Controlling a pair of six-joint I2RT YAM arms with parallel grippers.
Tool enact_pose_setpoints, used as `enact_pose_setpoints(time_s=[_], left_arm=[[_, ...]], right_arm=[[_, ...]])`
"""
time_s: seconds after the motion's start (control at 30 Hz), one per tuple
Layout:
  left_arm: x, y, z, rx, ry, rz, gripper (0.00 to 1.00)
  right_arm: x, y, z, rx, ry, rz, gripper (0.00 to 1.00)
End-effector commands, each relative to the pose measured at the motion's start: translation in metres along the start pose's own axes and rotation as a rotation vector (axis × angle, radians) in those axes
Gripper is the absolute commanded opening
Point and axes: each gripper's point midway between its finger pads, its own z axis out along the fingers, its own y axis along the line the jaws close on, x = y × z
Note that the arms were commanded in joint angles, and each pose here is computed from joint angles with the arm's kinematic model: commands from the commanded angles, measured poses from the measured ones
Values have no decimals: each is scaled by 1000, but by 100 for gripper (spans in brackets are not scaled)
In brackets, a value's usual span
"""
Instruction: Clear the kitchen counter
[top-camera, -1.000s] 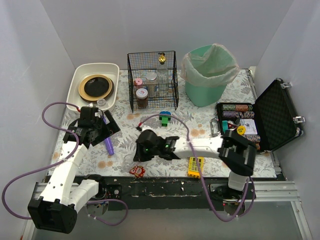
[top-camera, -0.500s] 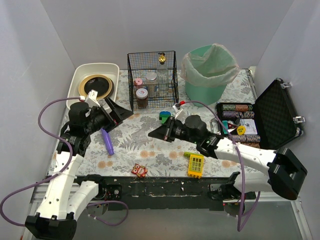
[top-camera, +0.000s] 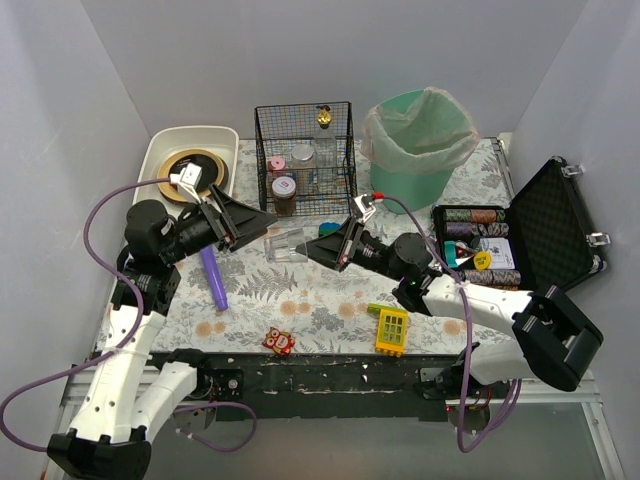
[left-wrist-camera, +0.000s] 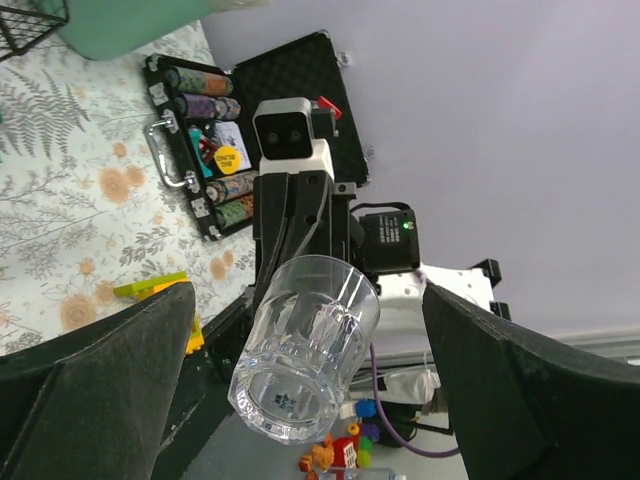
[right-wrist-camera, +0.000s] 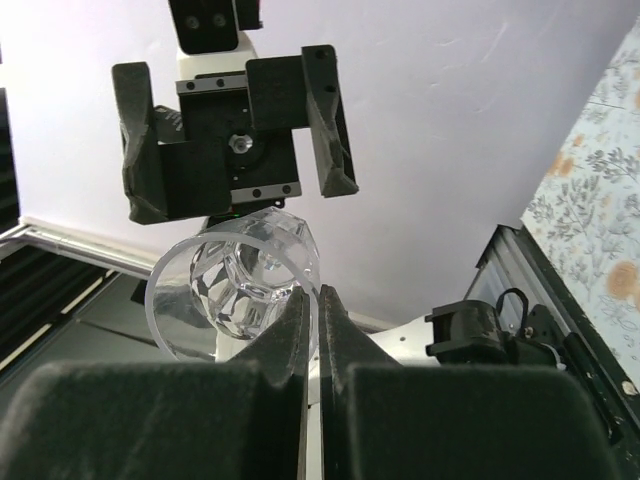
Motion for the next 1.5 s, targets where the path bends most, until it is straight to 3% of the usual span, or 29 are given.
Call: enact_pose_setpoints(time_s=[0.0, 0.17, 0.47, 0.7, 0.87, 1.07, 1.2, 1.47], left_arm=[[11, -22, -4, 100, 63, 24, 98], [20, -23, -3, 124, 109, 30, 98], [35, -18, -1, 136, 178, 30, 88], [33, -17, 1, 133, 176, 36, 71], [34, -19, 1, 138, 180, 46, 64], [36, -18, 1, 138, 189, 45, 61], [36, -19, 2, 145, 199, 55, 70], [39, -19, 2, 152, 213, 63, 66]], right_arm=[[-6, 54, -4, -204, -10, -11, 1], [-12, 58, -6, -212, -29, -14, 1], [-23, 57, -6, -182, -57, -24, 1], [-22, 58, -5, -184, -44, -23, 1], [-21, 60, -5, -187, -38, -21, 1], [-21, 59, -4, -197, -32, -8, 1], [-21, 58, -4, -200, -33, 0, 1], [-21, 61, -4, -207, -34, 5, 1]])
